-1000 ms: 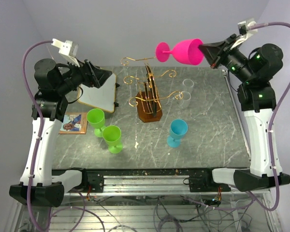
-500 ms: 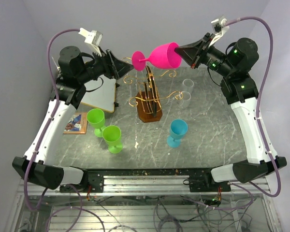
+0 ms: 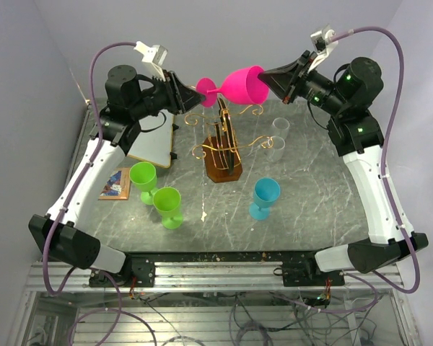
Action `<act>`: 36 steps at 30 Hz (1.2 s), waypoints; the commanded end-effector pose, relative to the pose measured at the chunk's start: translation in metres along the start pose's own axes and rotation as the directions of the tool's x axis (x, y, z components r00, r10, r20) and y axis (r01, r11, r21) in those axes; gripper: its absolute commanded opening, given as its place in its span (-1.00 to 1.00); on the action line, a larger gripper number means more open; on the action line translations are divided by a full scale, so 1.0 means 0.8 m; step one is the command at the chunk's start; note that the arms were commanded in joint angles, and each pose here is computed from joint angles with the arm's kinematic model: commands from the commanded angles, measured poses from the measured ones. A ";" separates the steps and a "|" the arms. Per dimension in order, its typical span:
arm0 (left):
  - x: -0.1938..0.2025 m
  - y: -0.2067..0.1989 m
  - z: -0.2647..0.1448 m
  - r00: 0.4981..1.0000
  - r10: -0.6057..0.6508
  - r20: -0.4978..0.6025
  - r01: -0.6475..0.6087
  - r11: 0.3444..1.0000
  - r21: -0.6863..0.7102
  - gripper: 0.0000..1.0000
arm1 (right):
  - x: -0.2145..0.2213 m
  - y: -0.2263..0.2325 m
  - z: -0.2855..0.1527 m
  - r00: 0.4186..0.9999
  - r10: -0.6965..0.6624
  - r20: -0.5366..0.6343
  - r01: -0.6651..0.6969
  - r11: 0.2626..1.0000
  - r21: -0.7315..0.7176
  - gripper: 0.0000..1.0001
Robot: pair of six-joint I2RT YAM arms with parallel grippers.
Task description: Place the wine glass upside down on the wine glass rack
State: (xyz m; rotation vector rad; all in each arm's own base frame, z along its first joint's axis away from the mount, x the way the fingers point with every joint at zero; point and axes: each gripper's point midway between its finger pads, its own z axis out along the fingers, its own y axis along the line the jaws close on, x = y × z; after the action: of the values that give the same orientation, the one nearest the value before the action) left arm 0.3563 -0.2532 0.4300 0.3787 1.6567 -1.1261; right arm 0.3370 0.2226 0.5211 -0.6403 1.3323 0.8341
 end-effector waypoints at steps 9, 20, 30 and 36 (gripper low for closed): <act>-0.020 -0.029 0.007 0.999 0.007 0.049 -0.012 0.995 0.103 -0.86 | -0.002 0.008 -0.006 0.999 -0.039 0.013 0.039 0.999 -0.003 -1.00; -0.053 0.002 -0.047 0.975 0.185 0.120 -0.168 0.976 -0.140 -0.86 | 0.006 -0.014 -0.030 0.986 -0.158 -0.044 0.162 0.979 0.121 0.30; -0.128 0.075 -0.169 0.862 0.496 0.109 -0.329 0.709 -0.624 -0.86 | 0.025 -0.049 -0.067 0.933 -0.313 -0.180 0.352 0.897 0.267 0.80; -0.167 0.099 -0.242 0.754 0.654 -0.063 -0.406 0.389 -0.827 -0.86 | 0.097 -0.064 -0.087 0.892 -0.345 -0.293 0.422 0.867 0.264 0.85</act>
State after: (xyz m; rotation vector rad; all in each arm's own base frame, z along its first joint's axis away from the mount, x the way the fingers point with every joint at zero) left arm 0.3622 -0.0767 0.4842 0.1646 1.4919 -0.2172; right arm 0.3340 0.1613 0.4734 -0.6841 1.3873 0.3225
